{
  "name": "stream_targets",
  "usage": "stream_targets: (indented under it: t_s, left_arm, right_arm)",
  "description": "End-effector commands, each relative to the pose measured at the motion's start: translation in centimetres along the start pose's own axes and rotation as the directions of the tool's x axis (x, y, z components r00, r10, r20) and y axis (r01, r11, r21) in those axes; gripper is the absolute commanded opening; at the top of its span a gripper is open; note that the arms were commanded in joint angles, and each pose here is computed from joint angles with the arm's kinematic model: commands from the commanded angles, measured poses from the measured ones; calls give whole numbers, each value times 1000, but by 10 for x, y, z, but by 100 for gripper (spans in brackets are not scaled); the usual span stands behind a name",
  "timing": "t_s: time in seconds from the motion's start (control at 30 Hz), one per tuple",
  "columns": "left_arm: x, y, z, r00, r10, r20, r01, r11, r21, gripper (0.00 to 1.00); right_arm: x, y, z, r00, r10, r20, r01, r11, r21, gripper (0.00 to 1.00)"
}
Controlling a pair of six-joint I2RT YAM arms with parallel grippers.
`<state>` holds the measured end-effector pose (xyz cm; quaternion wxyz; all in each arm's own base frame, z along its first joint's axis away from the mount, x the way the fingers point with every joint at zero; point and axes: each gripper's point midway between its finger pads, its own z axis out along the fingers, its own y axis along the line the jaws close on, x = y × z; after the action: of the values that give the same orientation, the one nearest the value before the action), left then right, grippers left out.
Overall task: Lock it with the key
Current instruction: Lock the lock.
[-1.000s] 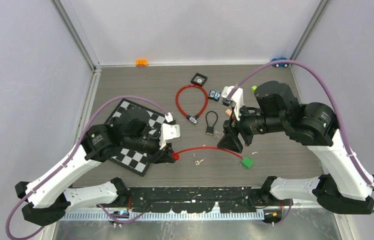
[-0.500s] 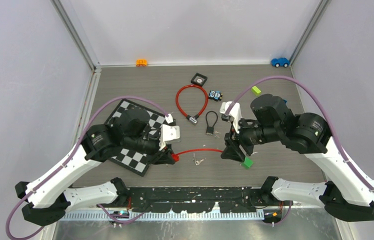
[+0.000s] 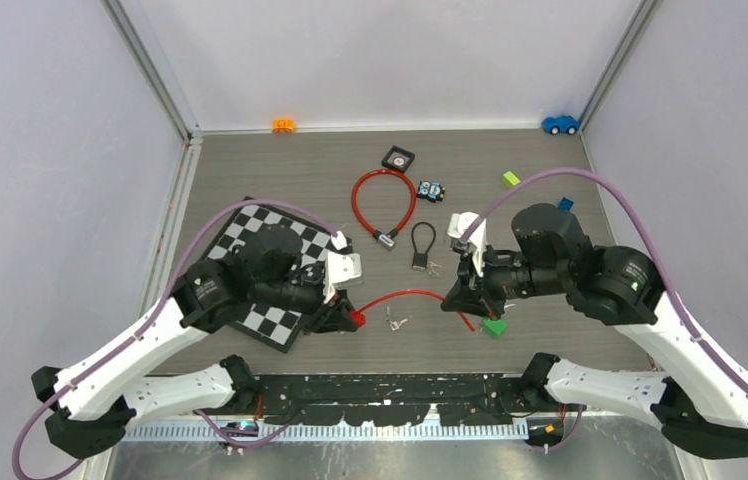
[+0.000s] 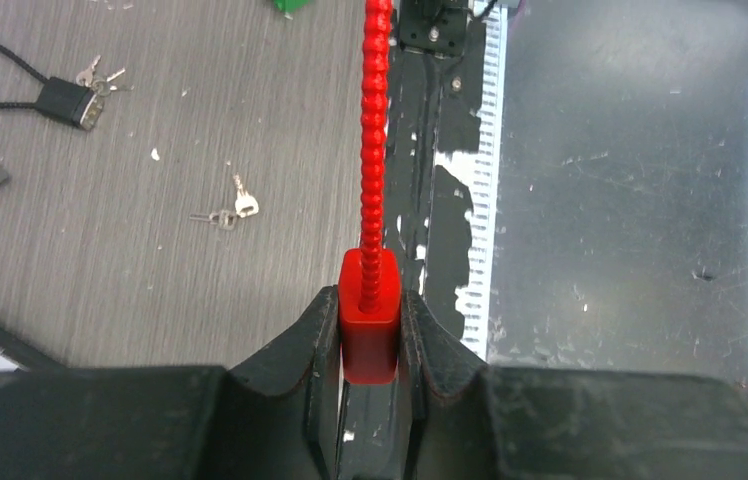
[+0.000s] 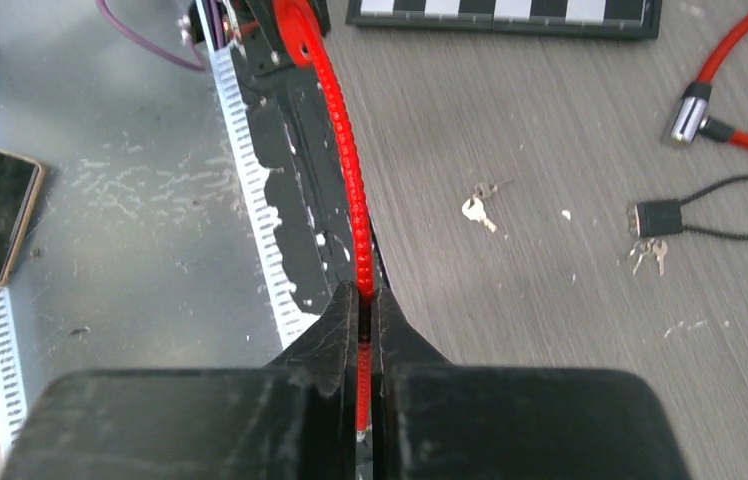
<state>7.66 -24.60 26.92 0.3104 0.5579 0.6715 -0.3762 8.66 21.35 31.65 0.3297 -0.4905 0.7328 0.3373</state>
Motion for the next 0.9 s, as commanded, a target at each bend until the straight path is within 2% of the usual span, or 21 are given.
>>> stream_targets:
  t_s: [0.0, 0.13, 0.27, 0.43, 0.5, 0.6, 0.67, 0.87]
  left_arm:
    - [-55, -6, -3, 956, 12, 294, -14, 1000, 5, 0]
    - [-76, -9, -7, 900, -18, 435, 8, 1000, 23, 0]
    - [-94, -16, -13, 848, -20, 529, -12, 998, 57, 0]
    - [-115, -23, -24, 777, -23, 629, -35, 996, 81, 0]
    - [-122, -27, -27, 751, -26, 659, -53, 994, 100, 0]
    - [-129, -35, -32, 711, -14, 703, -102, 987, 123, 0]
    - [-131, -37, -34, 702, 2, 712, -124, 985, 119, 0]
    - [-131, -33, -22, 742, 26, 669, -144, 982, 121, 0]
  right_arm:
    - [-49, 11, -4, 969, -47, 244, 57, 998, -35, 1]
    - [-83, 21, -10, 902, -21, 432, 61, 995, -79, 1]
    - [-128, 28, -25, 774, -4, 633, 89, 991, -103, 1]
    - [-166, 31, -39, 614, -10, 789, 143, 985, -99, 1]
    - [-175, 31, -40, 571, -16, 821, 160, 983, -92, 1]
    - [-185, 34, -43, 542, -43, 840, 192, 979, -74, 1]
    - [-188, 36, -45, 535, -65, 843, 214, 975, -61, 1]
    - [-190, 43, -47, 536, -99, 838, 262, 964, -53, 1]
